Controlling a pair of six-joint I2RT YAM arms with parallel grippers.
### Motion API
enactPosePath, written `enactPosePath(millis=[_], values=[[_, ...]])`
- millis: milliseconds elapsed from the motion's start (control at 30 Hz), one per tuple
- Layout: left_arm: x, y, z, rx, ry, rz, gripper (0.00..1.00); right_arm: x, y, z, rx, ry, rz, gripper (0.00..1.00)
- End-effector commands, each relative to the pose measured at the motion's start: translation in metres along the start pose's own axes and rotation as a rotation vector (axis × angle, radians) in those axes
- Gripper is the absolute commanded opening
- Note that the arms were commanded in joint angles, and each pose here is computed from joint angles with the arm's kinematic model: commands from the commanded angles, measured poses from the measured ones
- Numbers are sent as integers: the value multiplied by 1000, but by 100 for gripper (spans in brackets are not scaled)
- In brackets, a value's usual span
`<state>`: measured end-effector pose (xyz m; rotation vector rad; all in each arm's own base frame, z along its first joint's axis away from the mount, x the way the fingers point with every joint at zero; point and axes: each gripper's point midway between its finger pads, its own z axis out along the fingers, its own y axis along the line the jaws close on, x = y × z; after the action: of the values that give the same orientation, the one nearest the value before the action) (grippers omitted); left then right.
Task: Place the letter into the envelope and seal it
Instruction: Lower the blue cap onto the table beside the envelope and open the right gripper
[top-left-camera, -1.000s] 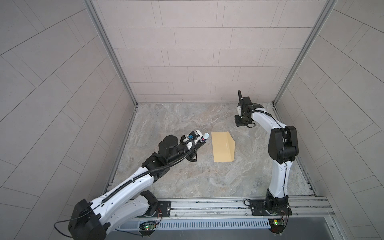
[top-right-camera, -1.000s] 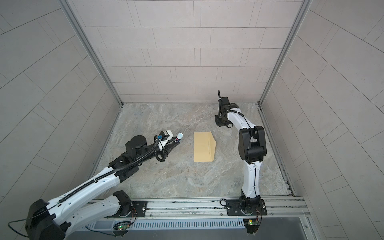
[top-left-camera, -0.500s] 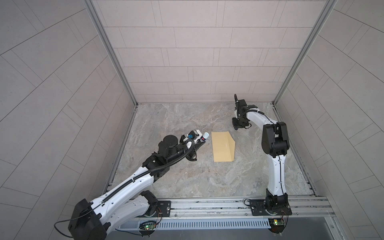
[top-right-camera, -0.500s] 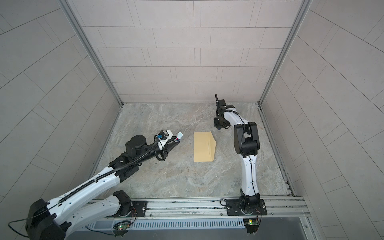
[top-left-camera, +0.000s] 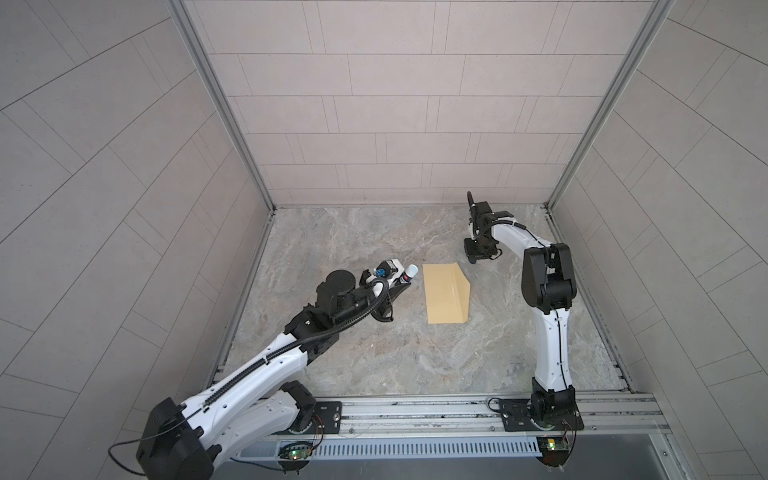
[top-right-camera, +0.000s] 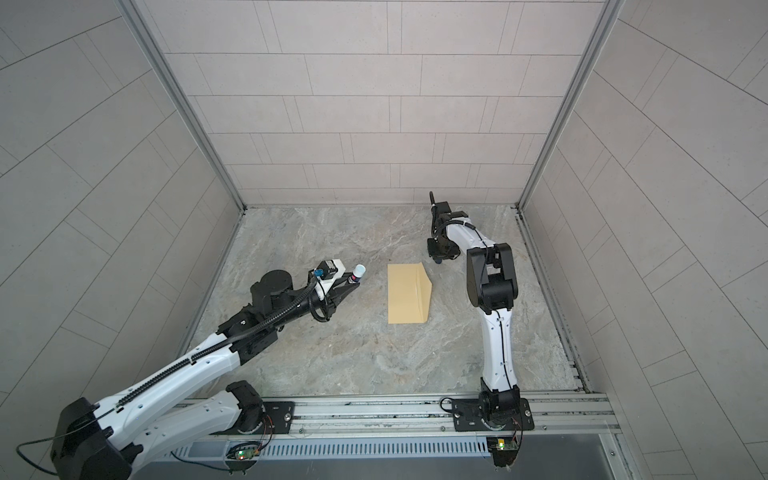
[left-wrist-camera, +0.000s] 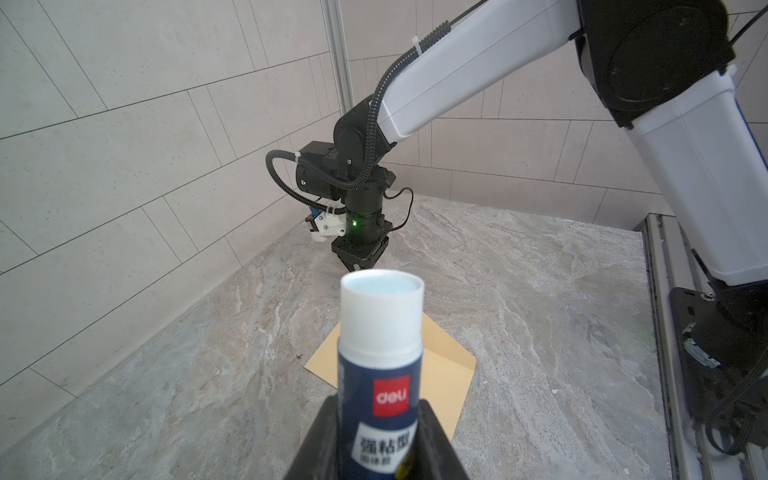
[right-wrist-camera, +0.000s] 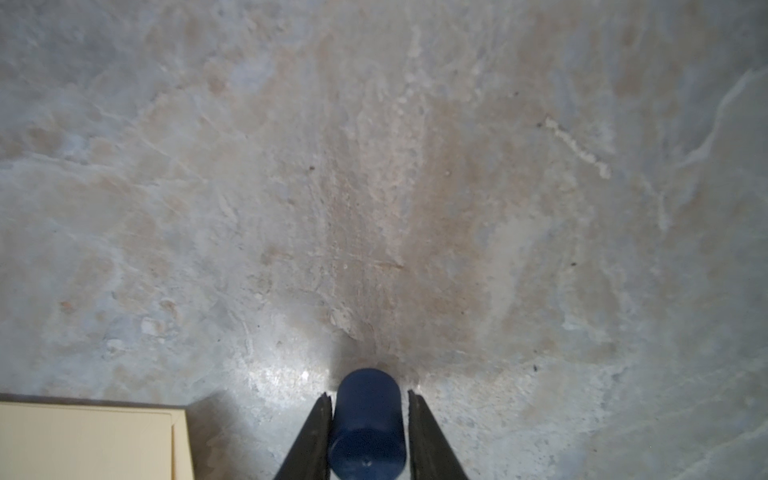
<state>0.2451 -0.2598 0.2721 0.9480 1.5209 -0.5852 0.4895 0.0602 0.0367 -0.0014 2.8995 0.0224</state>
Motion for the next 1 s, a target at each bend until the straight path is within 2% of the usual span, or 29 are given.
enactPosePath(millis=[0, 167, 300, 533, 667, 833, 967], values=[[-10, 2, -2, -2, -43, 1, 0, 7, -5, 5, 19, 42, 5, 40], [-10, 3, -2, -9, -46, -7, 0, 5, -6, -5, 19, 29, 4, 51], [-15, 6, -2, -27, -67, -36, 0, 0, -6, -29, 13, -9, 8, 53], [-37, 12, -5, -41, -185, -181, 0, -8, 11, -111, -88, -186, 2, 54], [-52, 17, -7, -41, -257, -315, 0, -5, 31, -164, -201, -306, -21, 55], [-58, 30, -5, -85, -286, -484, 0, 10, 76, -231, -455, -495, -88, 57], [-57, 35, -3, -96, -287, -557, 0, 31, 116, -293, -680, -699, -162, 60]])
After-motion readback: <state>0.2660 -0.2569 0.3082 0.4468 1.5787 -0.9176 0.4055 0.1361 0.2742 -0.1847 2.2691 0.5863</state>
